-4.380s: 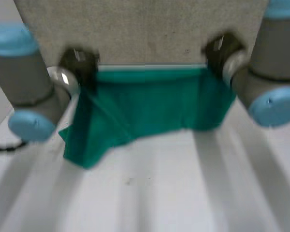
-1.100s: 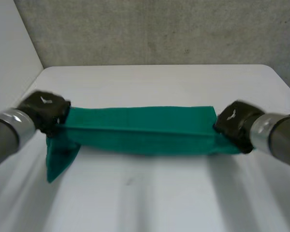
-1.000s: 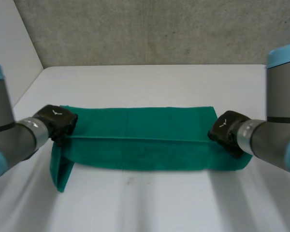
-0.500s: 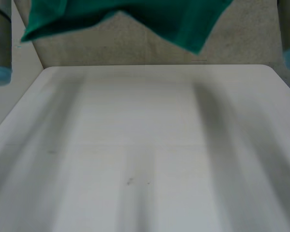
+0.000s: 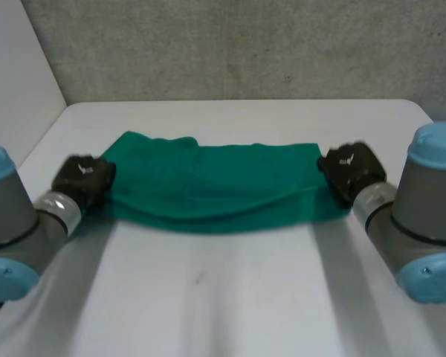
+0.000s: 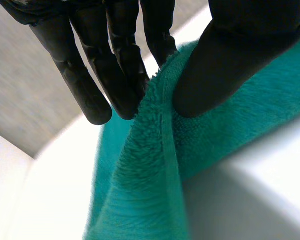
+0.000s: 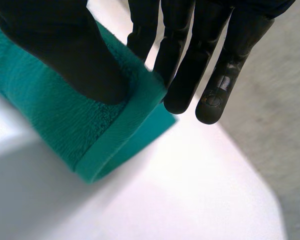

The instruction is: Fold the towel.

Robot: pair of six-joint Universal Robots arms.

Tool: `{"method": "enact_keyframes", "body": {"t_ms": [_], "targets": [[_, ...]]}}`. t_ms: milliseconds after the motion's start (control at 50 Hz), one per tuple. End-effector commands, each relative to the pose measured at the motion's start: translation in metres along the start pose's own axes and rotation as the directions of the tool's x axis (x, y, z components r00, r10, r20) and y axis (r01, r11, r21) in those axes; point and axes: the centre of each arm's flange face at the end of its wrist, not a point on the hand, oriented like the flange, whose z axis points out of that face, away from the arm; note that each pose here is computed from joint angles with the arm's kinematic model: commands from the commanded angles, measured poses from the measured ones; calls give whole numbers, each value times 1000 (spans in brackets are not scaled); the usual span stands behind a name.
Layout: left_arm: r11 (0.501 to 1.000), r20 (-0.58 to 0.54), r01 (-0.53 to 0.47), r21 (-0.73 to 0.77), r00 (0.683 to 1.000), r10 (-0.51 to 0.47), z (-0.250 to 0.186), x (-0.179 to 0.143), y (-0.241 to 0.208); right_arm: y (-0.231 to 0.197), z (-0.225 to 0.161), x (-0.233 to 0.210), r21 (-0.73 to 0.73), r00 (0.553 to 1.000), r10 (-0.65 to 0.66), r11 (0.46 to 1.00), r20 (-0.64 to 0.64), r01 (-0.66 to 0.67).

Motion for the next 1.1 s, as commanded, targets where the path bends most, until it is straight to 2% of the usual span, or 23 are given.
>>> {"method": "enact_keyframes", "body": {"t_ms": [20, 240, 500, 700, 920, 1100], "targets": [[996, -52, 7, -88, 999, -11, -3, 18, 27, 25, -1, -7, -68, 999, 40, 997, 30, -38], [997, 14, 19, -68, 1000, -18, -20, 4, 12, 31, -2, 6, -83, 999, 52, 995, -8, -52], [982, 112, 79, -170, 992, -61, -27, -31, 43, 40, 3, 20, -99, 997, 70, 992, -22, -72], [970, 141, 110, -217, 987, -81, -25, -44, 60, 41, 3, 20, -99, 997, 71, 992, -22, -73], [970, 60, 146, -194, 989, -137, -17, -47, 68, 42, 2, 19, -103, 997, 71, 992, -19, -72], [973, 26, 148, -177, 989, -145, -12, -45, 69, 43, 2, 18, -104, 997, 73, 992, -9, -73]]}}
